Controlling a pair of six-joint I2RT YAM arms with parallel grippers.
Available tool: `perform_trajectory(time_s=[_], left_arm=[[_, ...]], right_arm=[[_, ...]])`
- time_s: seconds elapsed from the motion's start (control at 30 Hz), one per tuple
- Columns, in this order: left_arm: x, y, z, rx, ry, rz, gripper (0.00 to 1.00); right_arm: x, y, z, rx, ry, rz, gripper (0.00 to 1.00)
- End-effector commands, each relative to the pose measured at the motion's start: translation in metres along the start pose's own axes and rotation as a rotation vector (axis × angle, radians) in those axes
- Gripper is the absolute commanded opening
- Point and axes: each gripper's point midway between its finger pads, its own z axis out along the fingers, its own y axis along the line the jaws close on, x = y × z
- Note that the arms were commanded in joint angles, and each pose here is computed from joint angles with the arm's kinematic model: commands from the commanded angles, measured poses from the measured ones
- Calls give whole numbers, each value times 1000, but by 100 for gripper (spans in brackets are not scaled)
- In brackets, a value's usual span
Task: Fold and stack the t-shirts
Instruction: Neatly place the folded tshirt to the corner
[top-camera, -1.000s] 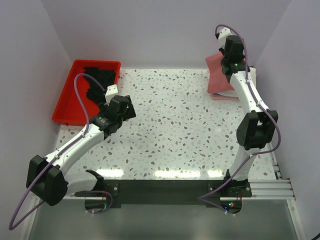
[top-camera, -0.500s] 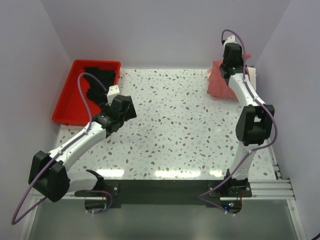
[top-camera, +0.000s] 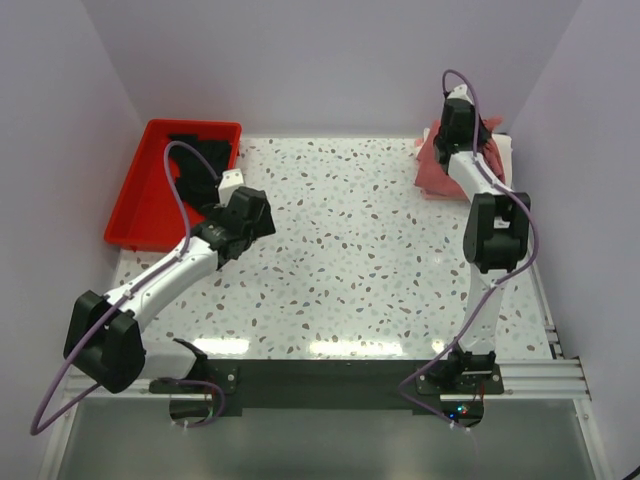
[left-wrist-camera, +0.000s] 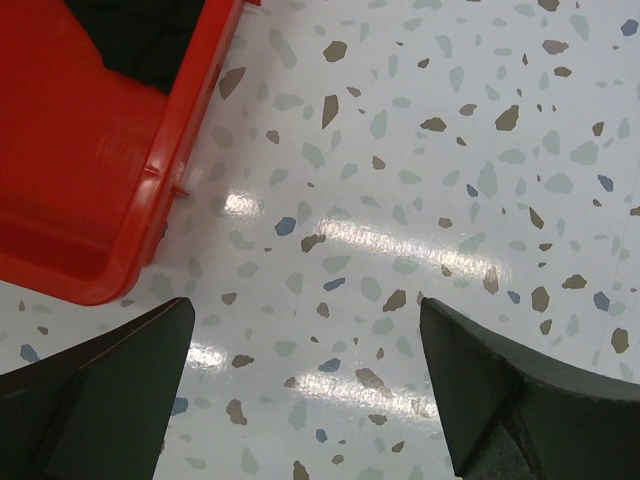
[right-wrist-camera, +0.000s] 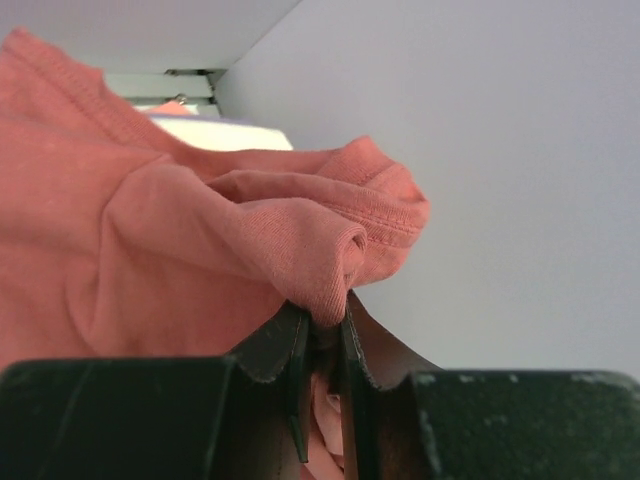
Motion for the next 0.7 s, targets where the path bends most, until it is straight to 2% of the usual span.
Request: perform_trajectory(time_s=[0.0,0.17,0.37,0.67], left_arm=[[-18,-6,3,-14,-34,-21,100],[-13,-5,7,-37,-9,-8,100],[-5,8,6,-81,-6,-25,100],[-6,11,1,-77,-12,-37,100]], right_arm=[[-38,-41,7,157,-96,129,0],[-30,-26,32,168,-104,140,0],[-21,-34,65,155,-94,159,0],[-40,-18,84,34,-187,174,3]])
